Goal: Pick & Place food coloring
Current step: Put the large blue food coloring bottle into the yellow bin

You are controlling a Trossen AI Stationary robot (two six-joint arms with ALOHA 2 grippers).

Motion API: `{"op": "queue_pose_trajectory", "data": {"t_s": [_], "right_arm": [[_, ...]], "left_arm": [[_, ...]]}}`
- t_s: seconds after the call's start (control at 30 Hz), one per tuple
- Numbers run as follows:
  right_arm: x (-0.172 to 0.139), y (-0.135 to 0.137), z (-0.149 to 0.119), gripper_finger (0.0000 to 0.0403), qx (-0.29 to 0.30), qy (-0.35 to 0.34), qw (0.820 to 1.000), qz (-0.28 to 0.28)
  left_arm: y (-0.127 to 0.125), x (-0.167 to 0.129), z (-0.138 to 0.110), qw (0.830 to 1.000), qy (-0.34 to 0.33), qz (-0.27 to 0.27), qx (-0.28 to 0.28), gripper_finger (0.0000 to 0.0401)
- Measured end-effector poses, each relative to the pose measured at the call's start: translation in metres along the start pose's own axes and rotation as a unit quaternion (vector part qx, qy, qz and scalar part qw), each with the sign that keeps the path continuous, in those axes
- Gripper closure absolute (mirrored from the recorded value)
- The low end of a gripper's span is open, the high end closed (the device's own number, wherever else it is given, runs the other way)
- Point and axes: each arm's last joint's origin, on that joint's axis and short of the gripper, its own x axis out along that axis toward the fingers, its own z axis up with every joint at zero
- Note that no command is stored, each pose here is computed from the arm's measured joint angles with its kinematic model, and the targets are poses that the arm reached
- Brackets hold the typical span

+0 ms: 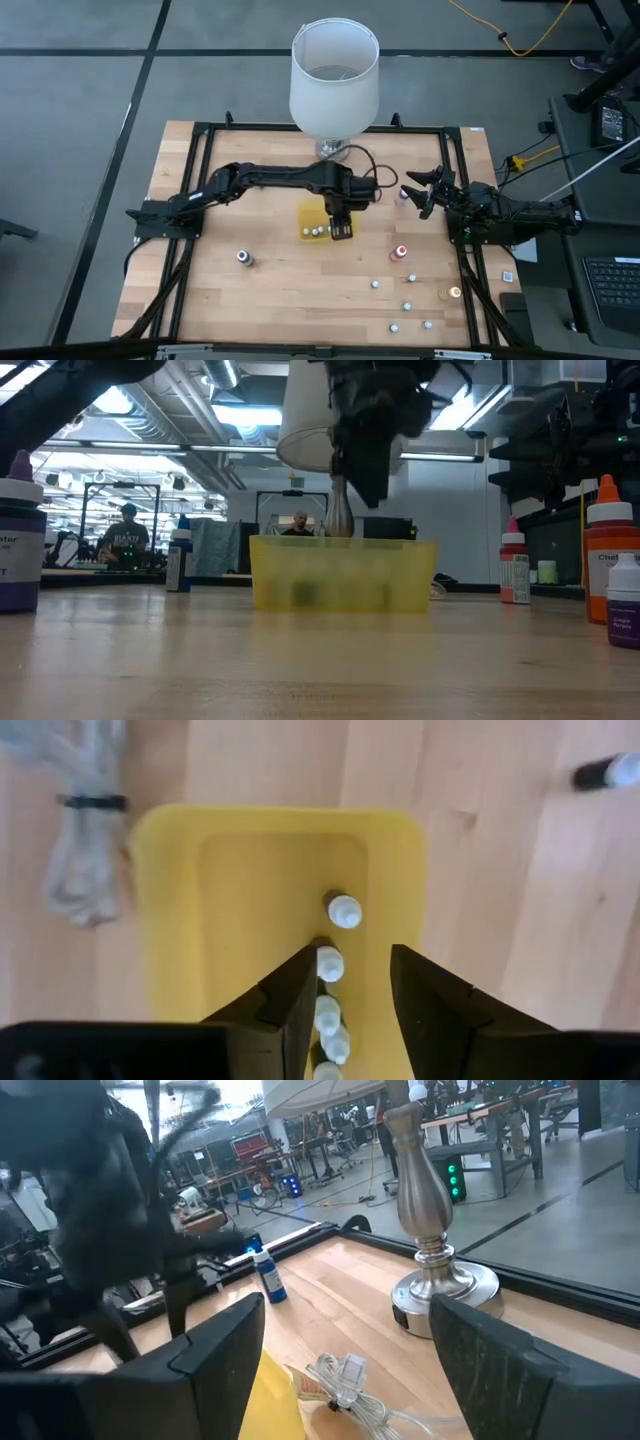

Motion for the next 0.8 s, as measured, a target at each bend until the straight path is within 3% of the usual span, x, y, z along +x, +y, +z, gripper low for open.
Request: {"op": "queue_pose_trajectory", "data": {"t_s": [0.17, 0.4, 0.8], "right_arm": [[0.000, 0.000, 0.000, 0.0120, 0.000, 0.000, 1.000, 0.000], [0.000, 0.000, 0.000, 0.0120, 0.000, 0.000, 1.000, 0.000], [0.000, 0.000, 0.000, 0.0120, 0.000, 0.000, 1.000, 0.000]], "left_arm": [[-0.002, -0.028, -0.004, 0.999, -0.029, -0.001, -0.028, 0.0283], [-0.006, -0.040, -0.008, 0.997, -0.025, -0.032, -0.073, 0.0277], [-0.004, -0.071, -0.038, 0.993, -0.005, 0.000, -0.114, 0.0186]]}}
